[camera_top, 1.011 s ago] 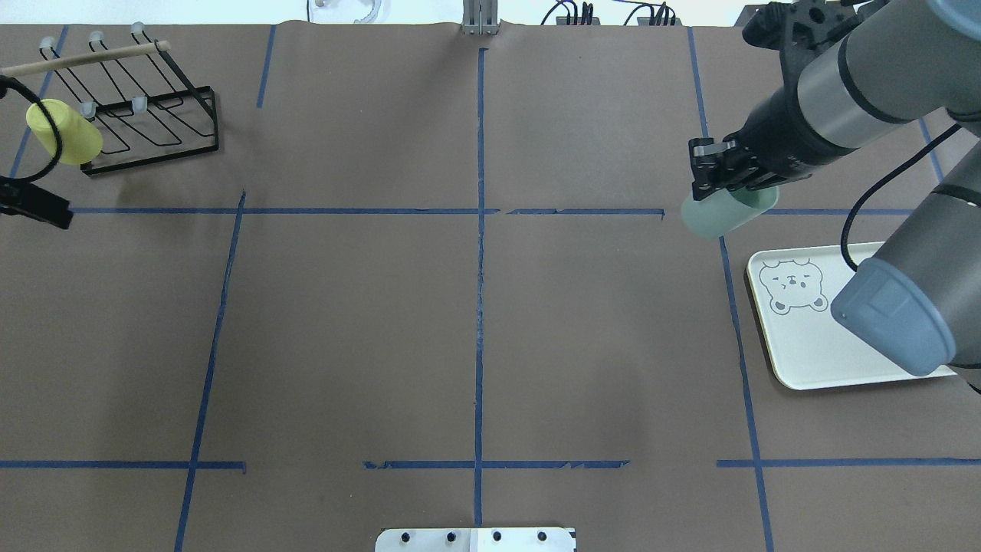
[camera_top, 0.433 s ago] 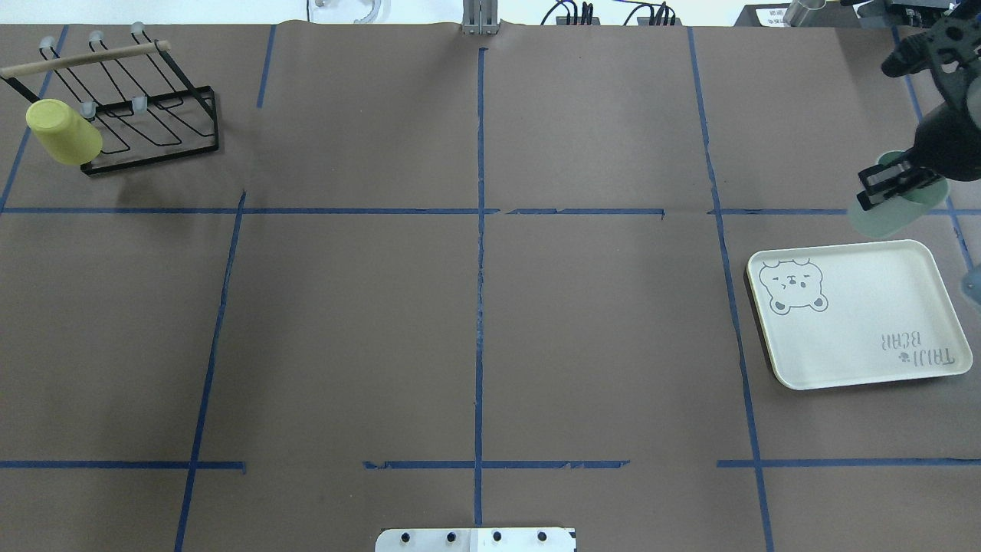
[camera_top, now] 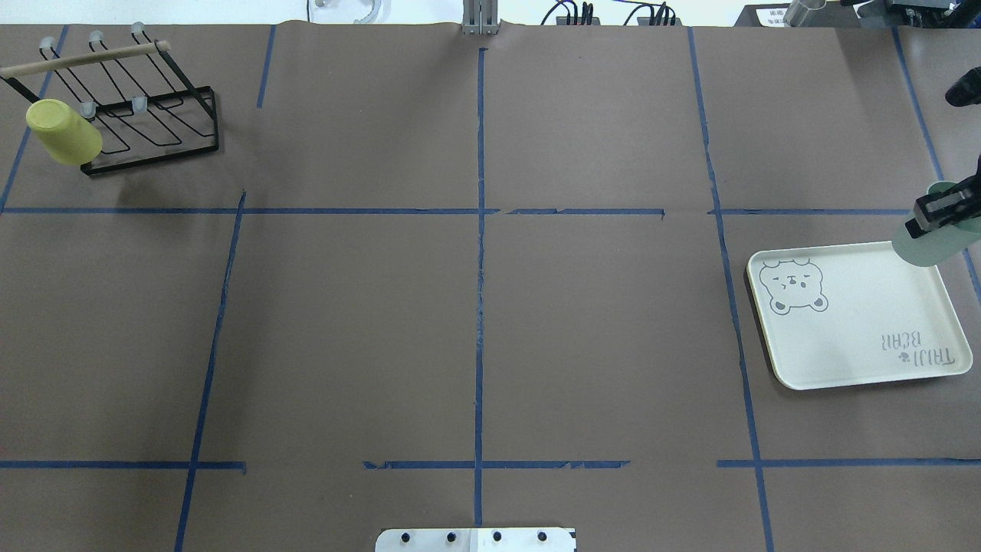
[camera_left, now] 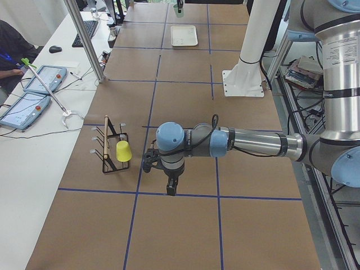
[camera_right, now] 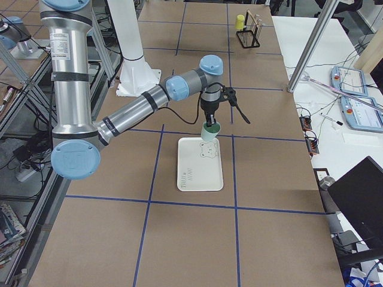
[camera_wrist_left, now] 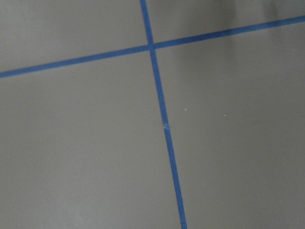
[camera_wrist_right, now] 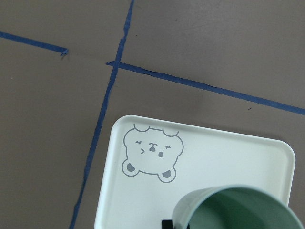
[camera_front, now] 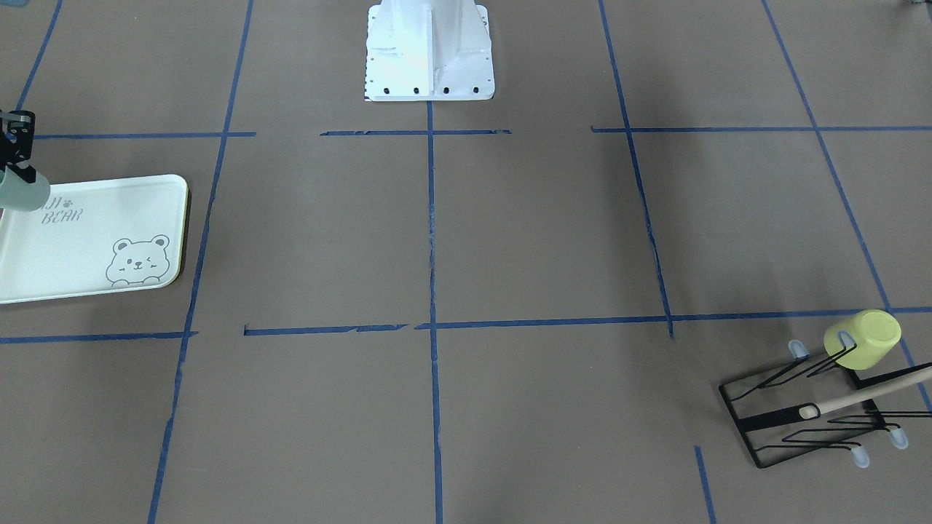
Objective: Left arm grabs green cup and hands to right arm on tray
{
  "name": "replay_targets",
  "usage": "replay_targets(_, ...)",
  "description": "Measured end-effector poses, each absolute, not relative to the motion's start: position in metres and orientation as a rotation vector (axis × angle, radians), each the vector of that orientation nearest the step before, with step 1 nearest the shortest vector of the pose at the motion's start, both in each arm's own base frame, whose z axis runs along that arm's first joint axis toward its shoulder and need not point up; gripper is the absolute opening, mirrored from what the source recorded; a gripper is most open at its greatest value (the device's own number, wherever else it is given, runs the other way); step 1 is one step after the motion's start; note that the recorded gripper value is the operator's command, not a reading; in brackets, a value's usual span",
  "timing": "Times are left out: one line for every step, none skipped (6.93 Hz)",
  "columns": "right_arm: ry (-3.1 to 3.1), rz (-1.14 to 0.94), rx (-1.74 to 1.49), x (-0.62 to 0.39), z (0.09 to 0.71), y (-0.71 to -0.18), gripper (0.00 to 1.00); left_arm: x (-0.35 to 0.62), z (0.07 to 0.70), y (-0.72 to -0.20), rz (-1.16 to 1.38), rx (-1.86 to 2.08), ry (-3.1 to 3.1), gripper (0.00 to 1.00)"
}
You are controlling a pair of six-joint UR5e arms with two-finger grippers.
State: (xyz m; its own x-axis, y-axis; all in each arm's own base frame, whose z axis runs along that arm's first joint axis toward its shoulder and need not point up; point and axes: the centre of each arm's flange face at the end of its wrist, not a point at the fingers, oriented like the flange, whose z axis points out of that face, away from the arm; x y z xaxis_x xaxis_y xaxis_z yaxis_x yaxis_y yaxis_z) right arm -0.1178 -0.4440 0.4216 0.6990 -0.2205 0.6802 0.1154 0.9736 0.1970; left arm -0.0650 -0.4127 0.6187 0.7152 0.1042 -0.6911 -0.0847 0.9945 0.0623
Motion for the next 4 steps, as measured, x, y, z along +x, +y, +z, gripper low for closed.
replay_targets(-0.78, -0.143, 0.146, -0.123, 0.44, -0.445, 0.01, -0.065, 0.617, -0.412, 0.09, 0.023, 0.768, 1.0)
replay_targets(-0.764, -0.123, 0.142, -0.138, 0.454, -0.443, 0.01, -0.065, 0.616, -0.412, 0.081, 0.022, 0.768, 1.0)
replay_targets(-0.744, -0.105, 0.14, -0.153, 0.463, -0.44, 0.01, -0.065, 0.615, -0.413, 0.078, 0.023, 0.768, 1.0)
replay_targets(-0.736, -0.086, 0.157, -0.168, 0.469, -0.436, 0.01, -0.065, 0.614, -0.413, 0.077, 0.024, 0.768, 1.0)
